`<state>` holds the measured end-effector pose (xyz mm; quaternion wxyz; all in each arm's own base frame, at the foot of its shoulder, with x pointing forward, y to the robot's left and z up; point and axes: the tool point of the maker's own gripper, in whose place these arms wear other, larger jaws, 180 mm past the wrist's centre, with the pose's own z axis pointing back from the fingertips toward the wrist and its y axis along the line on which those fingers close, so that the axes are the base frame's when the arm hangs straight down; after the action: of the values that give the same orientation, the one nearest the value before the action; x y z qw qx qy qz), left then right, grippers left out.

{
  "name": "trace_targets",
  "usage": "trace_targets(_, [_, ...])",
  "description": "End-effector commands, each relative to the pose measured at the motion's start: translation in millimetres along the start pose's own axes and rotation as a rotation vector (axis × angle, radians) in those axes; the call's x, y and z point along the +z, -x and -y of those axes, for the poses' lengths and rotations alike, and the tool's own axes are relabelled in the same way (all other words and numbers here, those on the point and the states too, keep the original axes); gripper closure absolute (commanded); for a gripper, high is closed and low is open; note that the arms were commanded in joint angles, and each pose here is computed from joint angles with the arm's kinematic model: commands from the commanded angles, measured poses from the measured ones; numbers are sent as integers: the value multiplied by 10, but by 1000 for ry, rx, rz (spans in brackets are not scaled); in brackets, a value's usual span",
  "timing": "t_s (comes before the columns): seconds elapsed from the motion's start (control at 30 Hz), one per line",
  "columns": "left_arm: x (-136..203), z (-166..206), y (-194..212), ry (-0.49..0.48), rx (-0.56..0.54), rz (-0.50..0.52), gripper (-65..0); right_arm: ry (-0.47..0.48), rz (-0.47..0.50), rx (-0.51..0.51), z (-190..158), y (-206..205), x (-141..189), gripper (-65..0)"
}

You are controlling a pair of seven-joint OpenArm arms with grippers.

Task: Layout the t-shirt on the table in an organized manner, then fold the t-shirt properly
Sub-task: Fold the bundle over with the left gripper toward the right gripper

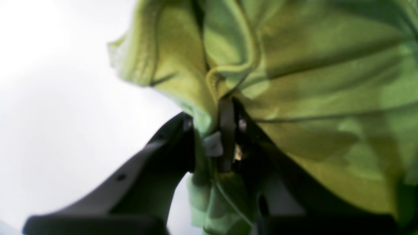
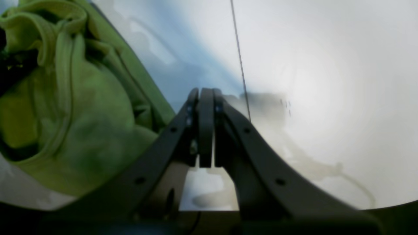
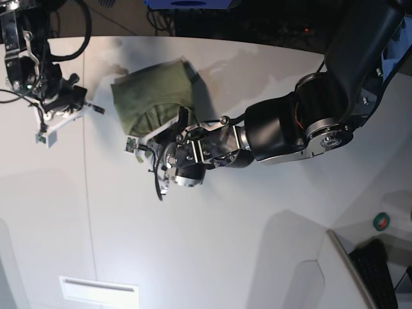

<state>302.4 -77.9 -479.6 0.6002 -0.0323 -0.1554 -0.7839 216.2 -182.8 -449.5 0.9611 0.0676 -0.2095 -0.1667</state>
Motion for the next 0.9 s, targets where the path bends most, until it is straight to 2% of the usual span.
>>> trace_targets(0.0, [38, -56, -44, -3, -23, 5, 0, 19, 34, 4, 57, -162, -23, 0])
trace_targets(0.17, [8, 20, -69, 5, -50, 3, 0, 57, -20, -18, 175, -109, -220, 0])
trace_targets(0.37, [28, -26, -112, -3, -12, 28, 0, -19, -97, 89, -256, 229, -297, 0])
trace_targets(0.47, [36, -42, -114, -5, -9, 30, 0, -68, -135, 111, -513, 431, -319, 0])
trace_targets(0.6, [31, -28, -118, -2, -6, 32, 0, -99, -155, 124, -672, 543, -324, 0])
trace_targets(0.73, [45, -61, -129, -8, 6, 41, 0, -97, -158, 123, -664, 554, -323, 0])
trace_targets(0.77, [73, -122, -154, -20, 33, 61, -33, -97, -158, 123, -664, 554, -323, 0])
trace_targets(0.8, [110, -197, -196, -34, 64, 94, -94, -95, -163, 122, -652, 584, -322, 0])
trace_targets(0.87, [211, -387, -276, -71, 130, 165, -260, -89, -167, 117, -619, 605, -320, 0])
